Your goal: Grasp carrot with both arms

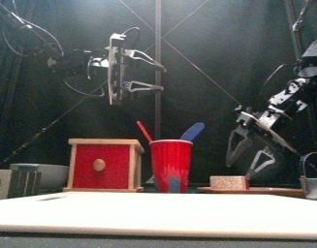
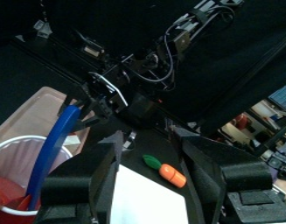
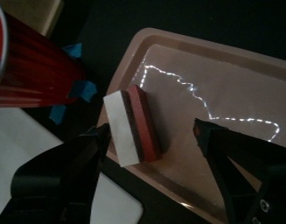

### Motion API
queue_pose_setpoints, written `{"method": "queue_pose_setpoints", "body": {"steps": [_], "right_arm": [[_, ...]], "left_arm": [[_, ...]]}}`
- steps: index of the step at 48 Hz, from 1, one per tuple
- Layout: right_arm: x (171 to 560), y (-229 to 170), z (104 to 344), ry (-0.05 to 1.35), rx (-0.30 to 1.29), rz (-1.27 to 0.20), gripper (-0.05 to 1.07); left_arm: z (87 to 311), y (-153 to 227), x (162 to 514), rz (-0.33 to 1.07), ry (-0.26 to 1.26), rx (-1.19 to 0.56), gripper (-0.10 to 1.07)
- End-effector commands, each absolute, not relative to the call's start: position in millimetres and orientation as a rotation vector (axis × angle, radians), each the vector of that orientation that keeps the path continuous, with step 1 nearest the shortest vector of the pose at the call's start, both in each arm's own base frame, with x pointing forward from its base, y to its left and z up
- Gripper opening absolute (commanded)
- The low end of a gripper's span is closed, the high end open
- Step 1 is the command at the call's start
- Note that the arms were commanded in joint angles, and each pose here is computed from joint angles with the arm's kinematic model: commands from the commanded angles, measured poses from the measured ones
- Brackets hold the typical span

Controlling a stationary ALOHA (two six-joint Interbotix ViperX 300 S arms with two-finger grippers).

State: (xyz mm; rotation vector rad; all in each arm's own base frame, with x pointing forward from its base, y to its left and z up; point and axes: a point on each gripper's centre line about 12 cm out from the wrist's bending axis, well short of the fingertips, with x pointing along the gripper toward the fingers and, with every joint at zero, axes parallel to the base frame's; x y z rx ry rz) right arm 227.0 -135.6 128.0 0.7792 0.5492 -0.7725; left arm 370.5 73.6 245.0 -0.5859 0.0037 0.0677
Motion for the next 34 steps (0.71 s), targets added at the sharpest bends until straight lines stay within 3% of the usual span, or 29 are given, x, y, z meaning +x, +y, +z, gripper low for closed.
{"method": "queue_pose_setpoints", "body": {"steps": [1, 22, 34], "right_arm": [[232.2, -135.0, 147.6, 0.506, 0.766, -0.734, 1.04], [210.3, -69.5, 216.2, 0.540, 0.784, -0.411, 1.04], [189.8, -32.7, 229.0, 0.571, 0.921, -0.251, 1.04]], "left_arm": [[255.1, 73.8, 370.2, 0.057, -0.028, -0.577, 0.84], [248.4, 74.5, 367.7, 0.067, -0.011, -0.582, 0.84], [246.1, 75.1, 367.8, 0.070, -0.005, -0.584, 0.84]]}}
